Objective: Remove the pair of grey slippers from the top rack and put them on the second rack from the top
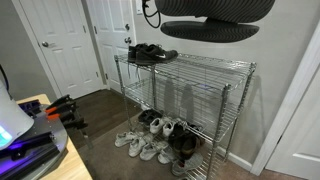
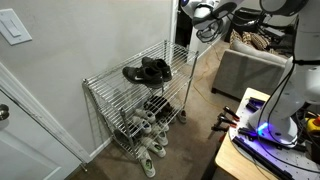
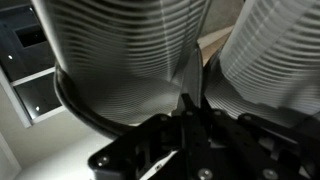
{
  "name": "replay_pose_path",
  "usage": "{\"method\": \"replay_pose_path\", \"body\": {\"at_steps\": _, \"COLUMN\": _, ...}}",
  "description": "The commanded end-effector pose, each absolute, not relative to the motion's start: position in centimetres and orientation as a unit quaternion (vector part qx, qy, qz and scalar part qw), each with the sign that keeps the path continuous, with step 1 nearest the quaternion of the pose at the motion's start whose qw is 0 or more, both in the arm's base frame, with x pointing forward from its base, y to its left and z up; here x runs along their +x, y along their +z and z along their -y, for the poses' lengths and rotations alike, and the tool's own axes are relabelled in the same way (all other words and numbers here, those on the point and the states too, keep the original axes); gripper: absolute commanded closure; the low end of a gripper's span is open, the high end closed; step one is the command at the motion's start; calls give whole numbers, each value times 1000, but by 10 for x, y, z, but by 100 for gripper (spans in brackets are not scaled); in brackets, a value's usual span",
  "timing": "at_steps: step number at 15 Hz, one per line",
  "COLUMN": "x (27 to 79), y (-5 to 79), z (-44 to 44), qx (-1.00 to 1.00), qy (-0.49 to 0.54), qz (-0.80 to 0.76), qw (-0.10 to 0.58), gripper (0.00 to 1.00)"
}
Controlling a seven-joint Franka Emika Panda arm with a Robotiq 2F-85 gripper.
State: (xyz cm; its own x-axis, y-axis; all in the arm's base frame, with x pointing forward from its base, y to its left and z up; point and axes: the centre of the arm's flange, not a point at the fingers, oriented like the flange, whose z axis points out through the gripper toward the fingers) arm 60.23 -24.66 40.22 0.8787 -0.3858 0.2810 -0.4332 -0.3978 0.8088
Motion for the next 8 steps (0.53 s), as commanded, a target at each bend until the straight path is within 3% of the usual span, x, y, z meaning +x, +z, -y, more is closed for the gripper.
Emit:
{"method": "replay_pose_path", "body": {"at_steps": 1, "x": 584, "y": 363, "z": 249, "qx": 847, "qy": -32, "qz": 224, "qw": 481, "gripper": 96}}
{"method": "replay_pose_path", "body": {"at_steps": 8, "x": 556, "y": 242, "z": 247, "qx": 868, "qy": -150, "qz": 194, "qw": 431, "gripper": 96}}
